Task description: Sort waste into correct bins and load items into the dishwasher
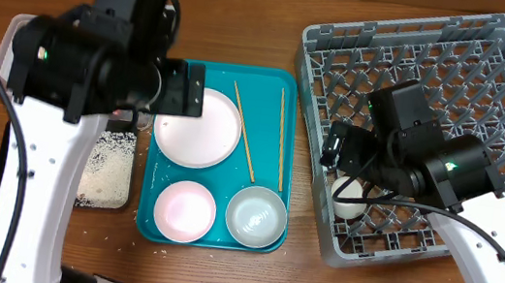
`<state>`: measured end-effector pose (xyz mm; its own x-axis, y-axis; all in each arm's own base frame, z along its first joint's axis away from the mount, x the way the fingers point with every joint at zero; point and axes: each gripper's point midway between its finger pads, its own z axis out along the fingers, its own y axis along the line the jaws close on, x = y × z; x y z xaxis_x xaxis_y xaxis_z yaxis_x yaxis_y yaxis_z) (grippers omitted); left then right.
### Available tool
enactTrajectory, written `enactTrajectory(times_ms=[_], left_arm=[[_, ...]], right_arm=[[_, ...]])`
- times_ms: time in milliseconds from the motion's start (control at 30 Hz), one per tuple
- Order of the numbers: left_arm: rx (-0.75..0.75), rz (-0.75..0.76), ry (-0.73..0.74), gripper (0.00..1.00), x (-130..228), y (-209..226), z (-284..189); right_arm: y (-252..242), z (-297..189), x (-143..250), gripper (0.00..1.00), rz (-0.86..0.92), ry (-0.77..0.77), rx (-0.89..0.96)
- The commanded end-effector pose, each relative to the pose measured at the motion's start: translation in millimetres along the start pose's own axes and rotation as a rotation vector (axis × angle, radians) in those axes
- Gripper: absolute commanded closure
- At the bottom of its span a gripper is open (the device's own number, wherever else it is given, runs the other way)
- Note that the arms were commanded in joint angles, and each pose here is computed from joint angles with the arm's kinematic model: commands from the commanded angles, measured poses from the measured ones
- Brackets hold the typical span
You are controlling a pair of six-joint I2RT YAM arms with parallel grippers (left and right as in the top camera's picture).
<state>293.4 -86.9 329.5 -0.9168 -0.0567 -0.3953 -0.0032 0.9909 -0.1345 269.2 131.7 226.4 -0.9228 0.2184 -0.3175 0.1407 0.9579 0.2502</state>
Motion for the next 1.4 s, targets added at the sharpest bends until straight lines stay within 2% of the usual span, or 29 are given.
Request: enactTrajectory(times_ms=[0,133,500,567,600,733,867,1000,1133,1367], left_arm=[[-0.002,0.020,-0.095,0.00,11.4,-6.1,-32.8],[0.125,0.085,-0.085,0.00,28.8,-36.6,-45.9],[0.106,0.100,-0.066,0.00,29.7,-36.3,-40.3],[0.055,0.111,-0.138,0.00,21.3,-25.8,-48.2],[0.045,0.102,-0.219,0.00,9.2,-23.1,-56.6],[0.081,0.171,-0.467,0.00,-22.1,-27.0,-85.0],[0.109,0.159,-0.601,0.00,-25.1,-15.0,-92.8],[0.099,0.081,-0.694,0.00,-9.5,17.6,-84.9],[0.090,0.029,-0.803,0.00,21.6,44.2,-68.8],[0.155,0.044,-0.964,0.00,61.6,50.6,-36.5]], right_arm=[[3.6,-4.8,-4.0,0.00,-0.003,-0.021,-0.012],[3.6,-4.8,-4.0,0.00,-0.003,-0.021,-0.012],[3.6,-4.8,-4.0,0.00,-0.003,-0.021,-0.012],[3.6,-4.8,-4.0,0.00,-0.003,-0.021,-0.012],[3.6,-4.8,-4.0,0.00,-0.003,-0.021,-0.012],[3.6,-4.8,-4.0,0.00,-0.003,-0.021,-0.012],[3.6,-4.8,-4.0,0.00,-0.003,-0.021,-0.012],[3.6,-4.8,-4.0,0.00,-0.003,-0.021,-0.012],[3.6,-4.8,-4.0,0.00,-0.003,-0.021,-0.012],[3.6,-4.8,-4.0,0.00,-0.003,-0.021,-0.012]])
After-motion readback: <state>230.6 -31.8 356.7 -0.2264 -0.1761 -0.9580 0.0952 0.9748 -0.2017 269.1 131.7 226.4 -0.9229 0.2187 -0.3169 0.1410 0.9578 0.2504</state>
